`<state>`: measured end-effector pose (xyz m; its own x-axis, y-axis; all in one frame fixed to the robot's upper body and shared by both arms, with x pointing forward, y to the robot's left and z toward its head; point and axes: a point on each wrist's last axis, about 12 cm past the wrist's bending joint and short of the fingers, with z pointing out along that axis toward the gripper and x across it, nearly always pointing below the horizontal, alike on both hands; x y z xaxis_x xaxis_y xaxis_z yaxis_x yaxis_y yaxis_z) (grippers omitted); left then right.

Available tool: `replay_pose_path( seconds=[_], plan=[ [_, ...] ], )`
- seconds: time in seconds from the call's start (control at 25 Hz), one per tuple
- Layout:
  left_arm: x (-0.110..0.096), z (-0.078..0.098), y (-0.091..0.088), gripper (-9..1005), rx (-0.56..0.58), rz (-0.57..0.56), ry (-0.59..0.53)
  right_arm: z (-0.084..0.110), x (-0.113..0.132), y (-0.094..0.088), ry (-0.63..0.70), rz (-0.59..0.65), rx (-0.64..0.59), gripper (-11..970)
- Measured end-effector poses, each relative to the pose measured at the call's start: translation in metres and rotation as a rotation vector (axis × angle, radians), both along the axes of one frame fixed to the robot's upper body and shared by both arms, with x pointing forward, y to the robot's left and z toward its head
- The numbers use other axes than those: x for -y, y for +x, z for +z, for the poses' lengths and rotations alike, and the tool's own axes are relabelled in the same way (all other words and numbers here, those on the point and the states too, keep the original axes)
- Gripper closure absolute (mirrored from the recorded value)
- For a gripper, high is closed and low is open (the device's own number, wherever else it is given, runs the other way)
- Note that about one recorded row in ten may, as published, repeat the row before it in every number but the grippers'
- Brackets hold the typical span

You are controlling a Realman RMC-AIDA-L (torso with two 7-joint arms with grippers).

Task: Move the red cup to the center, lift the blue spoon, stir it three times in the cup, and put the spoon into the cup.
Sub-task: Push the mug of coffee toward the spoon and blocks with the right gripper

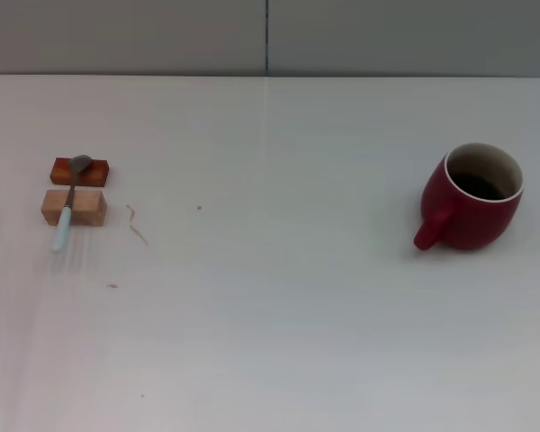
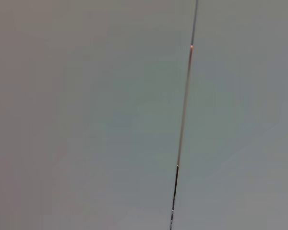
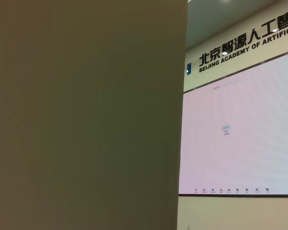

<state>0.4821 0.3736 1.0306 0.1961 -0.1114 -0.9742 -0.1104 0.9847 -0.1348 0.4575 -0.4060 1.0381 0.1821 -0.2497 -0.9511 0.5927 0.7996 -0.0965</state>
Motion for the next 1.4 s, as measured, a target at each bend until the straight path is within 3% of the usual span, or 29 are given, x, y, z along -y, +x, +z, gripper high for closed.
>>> replay_pose_path(
  seconds=[0.28, 0.32, 0.72, 1.12, 1.4],
  plan=[
    [-0.004, 0.004, 0.005, 144, 0.012, 0.004, 0.0, -0.011, -0.001, -0.012, -0.12, -0.022, -0.156, 416],
    [-0.005, 0.005, 0.005, 144, 0.012, 0.004, 0.002, -0.015, -0.005, -0.009, -0.203, -0.008, -0.235, 455],
    [-0.004, 0.008, 0.011, 146, 0.018, 0.0, 0.012, -0.025, -0.038, 0.006, -0.569, 0.116, -0.458, 837],
    [-0.005, 0.011, 0.014, 147, 0.029, -0.003, 0.022, -0.038, -0.065, 0.012, -0.925, 0.217, -0.634, 897],
    [-0.006, 0.012, 0.015, 147, 0.032, -0.002, 0.027, -0.039, -0.069, 0.025, -1.074, 0.25, -0.683, 896]
  ],
)
